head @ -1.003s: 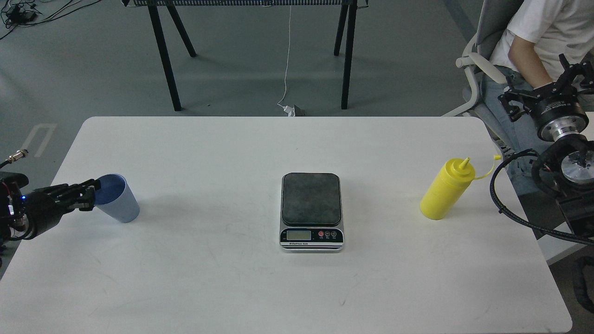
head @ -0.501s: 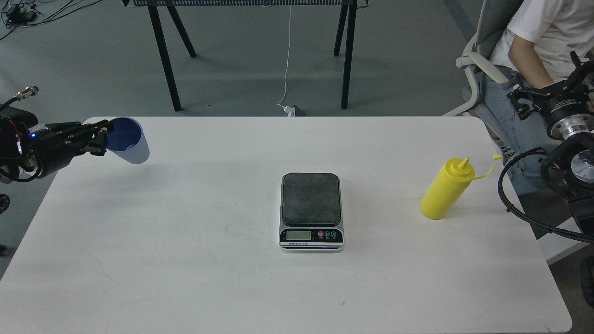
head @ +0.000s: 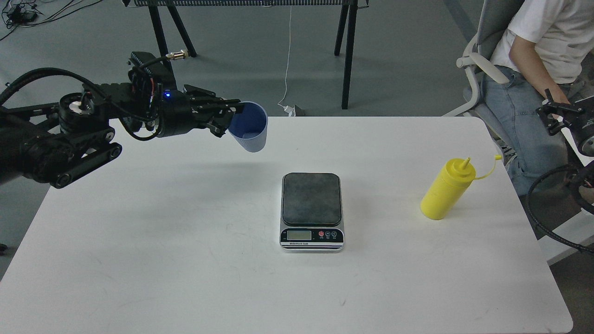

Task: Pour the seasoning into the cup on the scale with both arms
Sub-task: 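Lift the blue cup and carry it over the scale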

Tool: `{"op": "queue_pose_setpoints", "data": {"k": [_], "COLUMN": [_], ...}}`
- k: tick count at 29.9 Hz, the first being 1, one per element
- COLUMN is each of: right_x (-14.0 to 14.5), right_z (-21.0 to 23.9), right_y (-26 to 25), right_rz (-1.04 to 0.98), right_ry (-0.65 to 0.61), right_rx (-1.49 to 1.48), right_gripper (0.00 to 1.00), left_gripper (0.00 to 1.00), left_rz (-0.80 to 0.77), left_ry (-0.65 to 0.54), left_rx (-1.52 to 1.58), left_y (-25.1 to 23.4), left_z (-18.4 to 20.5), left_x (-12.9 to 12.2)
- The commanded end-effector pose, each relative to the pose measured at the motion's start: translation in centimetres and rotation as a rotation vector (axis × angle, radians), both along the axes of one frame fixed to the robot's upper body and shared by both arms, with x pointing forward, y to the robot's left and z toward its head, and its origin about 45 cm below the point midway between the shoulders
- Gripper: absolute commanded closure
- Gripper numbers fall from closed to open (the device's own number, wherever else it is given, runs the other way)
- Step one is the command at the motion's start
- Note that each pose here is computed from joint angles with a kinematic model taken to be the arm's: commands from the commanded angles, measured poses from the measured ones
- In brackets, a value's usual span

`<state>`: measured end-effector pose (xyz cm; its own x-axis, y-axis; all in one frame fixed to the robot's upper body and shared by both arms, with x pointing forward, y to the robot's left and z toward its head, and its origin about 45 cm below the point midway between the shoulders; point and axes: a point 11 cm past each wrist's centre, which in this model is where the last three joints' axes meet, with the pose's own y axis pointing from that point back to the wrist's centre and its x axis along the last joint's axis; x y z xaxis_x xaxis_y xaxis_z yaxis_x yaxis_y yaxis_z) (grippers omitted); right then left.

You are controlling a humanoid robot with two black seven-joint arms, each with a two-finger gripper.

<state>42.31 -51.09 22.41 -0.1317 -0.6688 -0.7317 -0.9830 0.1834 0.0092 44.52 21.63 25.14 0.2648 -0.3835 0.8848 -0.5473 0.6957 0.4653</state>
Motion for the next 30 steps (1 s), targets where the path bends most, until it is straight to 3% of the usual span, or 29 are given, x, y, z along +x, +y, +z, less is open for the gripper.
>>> {"op": "queue_pose_setpoints", "data": {"k": [1,8,16,30], "right_x": [-0.3,-0.6,-0.6,-0.5], "right_z": [0.1,0.7,0.6,0.5], "right_y": [-0.6,-1.4,-1.4,-1.3], "right_rz": [-0.011,-0.022,-0.021,-0.012], "right_ry": [0.000,-0.004,-0.002,0.010], "right_rx": [-0.006,-0.017,-0.020,-0.035], "right_gripper": [0.00,0.00,0.00,0.00], "left_gripper": [0.91,0.91,0.90,0.87], "left_rz": [-0.074,-0.155,-0.173,-0.129], "left_ry": [0.071,0.149,0.201,0.199], "left_rx": [-0.002,0.005,0.032,0.049], "left_y": [-4.4,-9.1,-9.9,-9.8], "left_z": [-1.3,-3.0,-5.4,-6.5], "left_x": [-1.0,-2.5,-3.7,-2.7]}}
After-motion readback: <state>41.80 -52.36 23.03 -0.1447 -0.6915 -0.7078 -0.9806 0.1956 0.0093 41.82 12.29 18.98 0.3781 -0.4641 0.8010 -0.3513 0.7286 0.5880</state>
